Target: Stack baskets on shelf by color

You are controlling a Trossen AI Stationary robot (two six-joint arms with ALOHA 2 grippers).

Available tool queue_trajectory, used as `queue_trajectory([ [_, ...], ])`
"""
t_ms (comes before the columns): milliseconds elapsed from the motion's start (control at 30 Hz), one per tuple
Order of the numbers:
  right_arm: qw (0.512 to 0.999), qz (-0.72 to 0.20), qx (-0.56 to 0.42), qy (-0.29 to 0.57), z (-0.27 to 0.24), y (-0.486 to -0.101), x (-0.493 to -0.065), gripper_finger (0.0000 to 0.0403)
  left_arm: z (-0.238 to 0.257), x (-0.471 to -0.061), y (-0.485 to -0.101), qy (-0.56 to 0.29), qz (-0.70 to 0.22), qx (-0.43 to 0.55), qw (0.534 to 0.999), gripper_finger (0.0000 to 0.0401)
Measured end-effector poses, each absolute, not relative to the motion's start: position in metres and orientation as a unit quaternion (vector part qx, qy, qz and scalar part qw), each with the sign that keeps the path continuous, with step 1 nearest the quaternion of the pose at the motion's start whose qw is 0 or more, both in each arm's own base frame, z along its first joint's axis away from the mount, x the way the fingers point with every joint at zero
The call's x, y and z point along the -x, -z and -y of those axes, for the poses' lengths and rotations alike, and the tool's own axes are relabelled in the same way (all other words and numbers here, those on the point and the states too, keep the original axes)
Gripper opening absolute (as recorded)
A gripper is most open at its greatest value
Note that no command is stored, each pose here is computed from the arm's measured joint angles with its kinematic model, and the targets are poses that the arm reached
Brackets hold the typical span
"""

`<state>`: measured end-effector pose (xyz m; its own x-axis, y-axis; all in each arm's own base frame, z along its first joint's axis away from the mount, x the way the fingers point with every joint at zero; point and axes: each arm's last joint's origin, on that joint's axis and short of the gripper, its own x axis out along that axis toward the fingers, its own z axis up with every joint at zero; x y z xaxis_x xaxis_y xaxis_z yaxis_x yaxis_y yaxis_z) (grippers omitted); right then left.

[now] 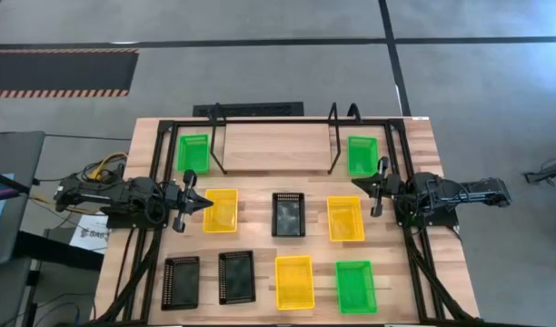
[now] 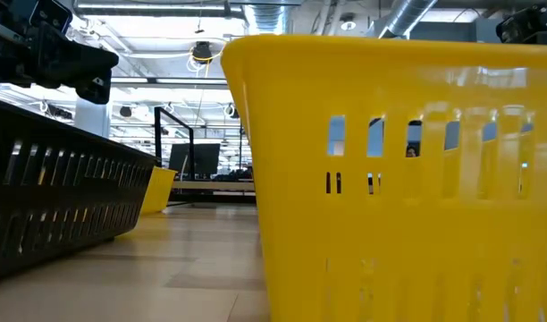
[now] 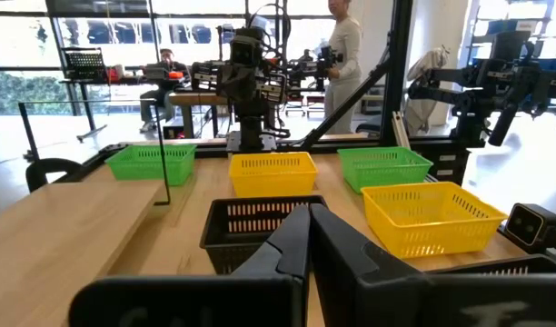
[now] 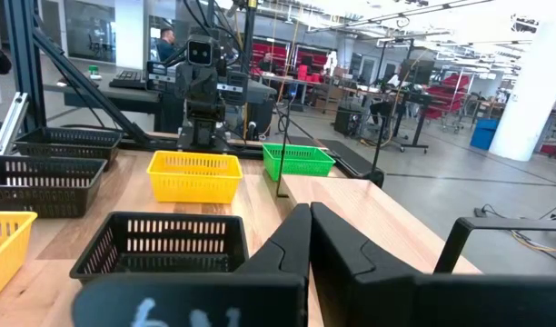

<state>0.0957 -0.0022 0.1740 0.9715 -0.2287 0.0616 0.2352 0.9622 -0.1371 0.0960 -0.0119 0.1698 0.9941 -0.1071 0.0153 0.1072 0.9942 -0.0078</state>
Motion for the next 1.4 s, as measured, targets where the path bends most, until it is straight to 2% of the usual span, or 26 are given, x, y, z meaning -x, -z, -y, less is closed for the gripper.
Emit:
queue_trajectory([
  [1000,0.991,0.027,0.066,0.117,0.002,-0.175,-0.096,0.0033,0.012,-0.096,-0.17,0.054,0.007,0.004,0.999,0.0],
  [1267,0.989,0.071,-0.068,0.113,0.003,-0.18,-0.095,0.0033,0.008,-0.096,-0.172,-0.019,0.019,0.007,1.0,0.0],
  [1400,0.976,0.117,-0.139,0.118,0.003,-0.187,-0.094,0.0033,0.007,-0.096,-0.172,-0.02,0.022,0.088,0.996,0.0],
])
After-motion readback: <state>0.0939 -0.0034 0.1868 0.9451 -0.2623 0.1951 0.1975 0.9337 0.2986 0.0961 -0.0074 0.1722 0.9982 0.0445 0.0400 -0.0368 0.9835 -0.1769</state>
